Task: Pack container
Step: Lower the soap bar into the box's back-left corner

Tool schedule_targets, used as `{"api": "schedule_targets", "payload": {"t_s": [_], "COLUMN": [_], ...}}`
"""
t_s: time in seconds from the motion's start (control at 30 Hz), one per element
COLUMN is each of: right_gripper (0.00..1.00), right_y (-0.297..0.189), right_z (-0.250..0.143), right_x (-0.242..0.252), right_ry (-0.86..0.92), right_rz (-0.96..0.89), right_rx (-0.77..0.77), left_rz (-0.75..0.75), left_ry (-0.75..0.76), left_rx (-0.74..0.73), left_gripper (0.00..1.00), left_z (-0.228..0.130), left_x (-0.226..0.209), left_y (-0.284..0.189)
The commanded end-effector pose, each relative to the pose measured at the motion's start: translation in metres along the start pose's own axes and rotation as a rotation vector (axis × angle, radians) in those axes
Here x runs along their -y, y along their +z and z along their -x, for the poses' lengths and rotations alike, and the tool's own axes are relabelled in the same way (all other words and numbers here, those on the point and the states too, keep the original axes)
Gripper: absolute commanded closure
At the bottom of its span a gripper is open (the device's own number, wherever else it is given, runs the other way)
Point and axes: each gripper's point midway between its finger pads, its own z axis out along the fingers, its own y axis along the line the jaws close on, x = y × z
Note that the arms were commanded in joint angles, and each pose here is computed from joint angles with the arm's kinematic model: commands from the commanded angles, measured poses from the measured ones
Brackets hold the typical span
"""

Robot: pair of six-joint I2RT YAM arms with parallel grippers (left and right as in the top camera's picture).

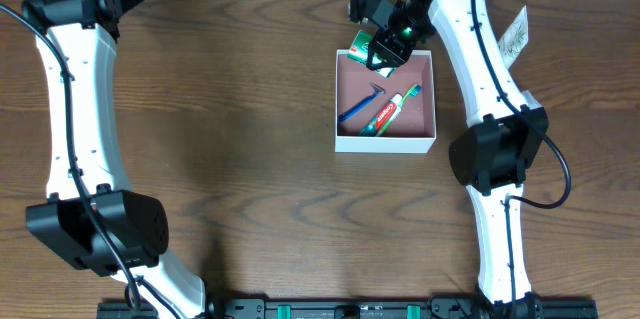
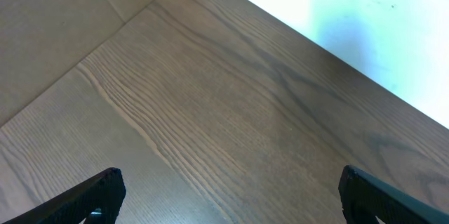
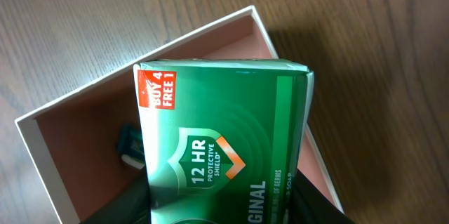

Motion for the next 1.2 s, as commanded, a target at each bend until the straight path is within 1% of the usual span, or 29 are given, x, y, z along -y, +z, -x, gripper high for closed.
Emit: {"api": "schedule_targets", "payload": {"t_s": [0.0, 0.2, 0.37, 0.47, 0.53, 0.63, 0.67, 0.9, 1.17], "right_gripper": [0.79, 0.79, 0.78, 0.85, 0.87, 0.8, 0.8, 0.82, 0.79], "right_y": [0.0, 0.006, 0.02, 0.03, 0.037, 0.045, 0.052, 0.078, 0.095], "right_z": [0.002, -0.002, -0.007, -0.011, -0.013, -0.015, -0.017, -0.023, -0.013], "right_x": [-0.005, -0.006, -0.004, -0.002, -0.001, 0.001, 0.003, 0.009, 0.01], "right_ry": [-0.047, -0.105, -0.148, -0.203, -0.241, -0.258, -0.255, -0.248, -0.281], "right_rz": [0.018, 0.034, 0.056, 0.074, 0.084, 0.092, 0.099, 0.117, 0.103], "right_rx": [0.004, -0.011, -0.03, -0.042, -0.048, -0.053, -0.059, -0.073, -0.058], "left_rz": [0.017, 0.017, 0.017, 0.017, 0.017, 0.017, 0.017, 0.017, 0.017], "left_ry": [0.005, 0.005, 0.005, 0.005, 0.005, 0.005, 0.005, 0.005, 0.005], "left_rx": [0.004, 0.004, 0.004, 0.004, 0.004, 0.004, 0.004, 0.004, 0.004], "left_gripper": [0.02, 0.02, 0.02, 0.02, 0.02, 0.02, 0.02, 0.02, 0.02], "left_z": [0.0, 0.0, 0.0, 0.0, 0.0, 0.0, 0.0, 0.0, 0.0], "left_x": [-0.004, -0.004, -0.004, -0.004, -0.004, -0.004, -0.004, -0.004, -0.004], "left_y": [0.0, 0.0, 0.0, 0.0, 0.0, 0.0, 0.0, 0.0, 0.0]}}
